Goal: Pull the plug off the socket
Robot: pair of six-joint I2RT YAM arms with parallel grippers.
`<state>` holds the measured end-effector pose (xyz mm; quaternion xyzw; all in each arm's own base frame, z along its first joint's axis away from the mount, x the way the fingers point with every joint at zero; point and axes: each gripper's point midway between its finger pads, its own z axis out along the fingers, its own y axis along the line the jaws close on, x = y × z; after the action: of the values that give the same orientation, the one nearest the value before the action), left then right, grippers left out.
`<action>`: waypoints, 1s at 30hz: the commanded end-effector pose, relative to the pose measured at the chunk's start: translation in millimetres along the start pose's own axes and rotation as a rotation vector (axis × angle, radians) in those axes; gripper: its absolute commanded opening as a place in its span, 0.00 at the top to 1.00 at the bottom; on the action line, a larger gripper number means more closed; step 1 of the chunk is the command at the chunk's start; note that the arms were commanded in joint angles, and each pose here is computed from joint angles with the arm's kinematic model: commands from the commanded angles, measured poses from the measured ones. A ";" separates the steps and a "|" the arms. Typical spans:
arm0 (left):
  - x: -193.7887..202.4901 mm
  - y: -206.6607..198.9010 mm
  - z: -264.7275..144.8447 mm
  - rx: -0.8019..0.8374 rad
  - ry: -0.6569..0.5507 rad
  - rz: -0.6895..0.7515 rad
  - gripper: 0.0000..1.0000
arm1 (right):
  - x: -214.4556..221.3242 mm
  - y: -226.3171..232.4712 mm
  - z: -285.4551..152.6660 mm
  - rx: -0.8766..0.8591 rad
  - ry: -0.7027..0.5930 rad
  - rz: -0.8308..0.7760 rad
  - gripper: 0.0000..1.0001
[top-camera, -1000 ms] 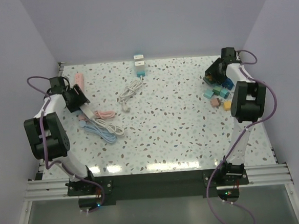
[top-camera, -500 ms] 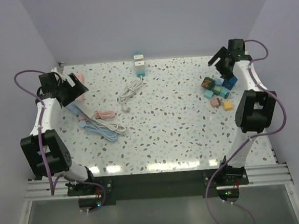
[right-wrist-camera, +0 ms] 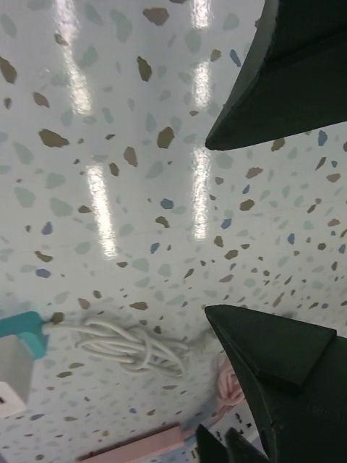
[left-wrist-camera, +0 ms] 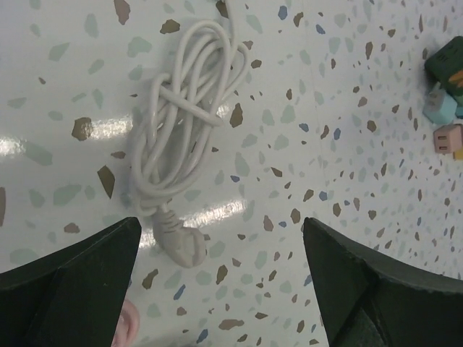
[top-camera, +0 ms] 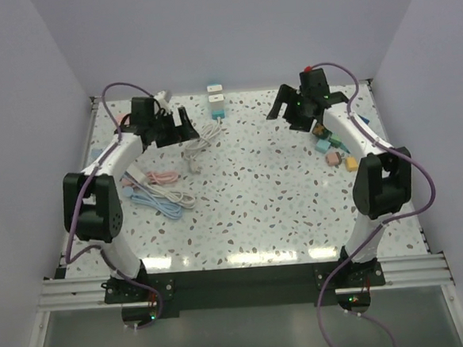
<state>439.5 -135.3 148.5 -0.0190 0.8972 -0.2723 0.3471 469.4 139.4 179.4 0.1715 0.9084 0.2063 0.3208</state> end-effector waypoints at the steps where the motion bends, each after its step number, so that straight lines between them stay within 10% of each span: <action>1: -10.5 11.1 29.3 -0.077 0.008 0.088 0.00 | 12.5 12.7 -23.0 -0.086 0.016 -0.059 0.09; 12: 5.5 31.2 97.3 -0.221 0.091 0.225 0.07 | 68.5 -2.9 -47.8 -0.124 0.085 -0.117 0.09; 22: 70.7 14.8 97.7 -0.162 0.191 0.184 0.97 | 64.7 1.1 -45.2 -0.133 0.091 -0.119 0.10; 30: 147.8 -63.1 62.6 0.027 0.241 0.029 1.00 | 61.8 2.8 -38.5 -0.132 0.097 -0.134 0.11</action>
<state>411.6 -205.1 41.0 0.0385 0.9346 -0.2009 0.2909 387.9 151.4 160.3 0.1015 0.9250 0.2376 0.2787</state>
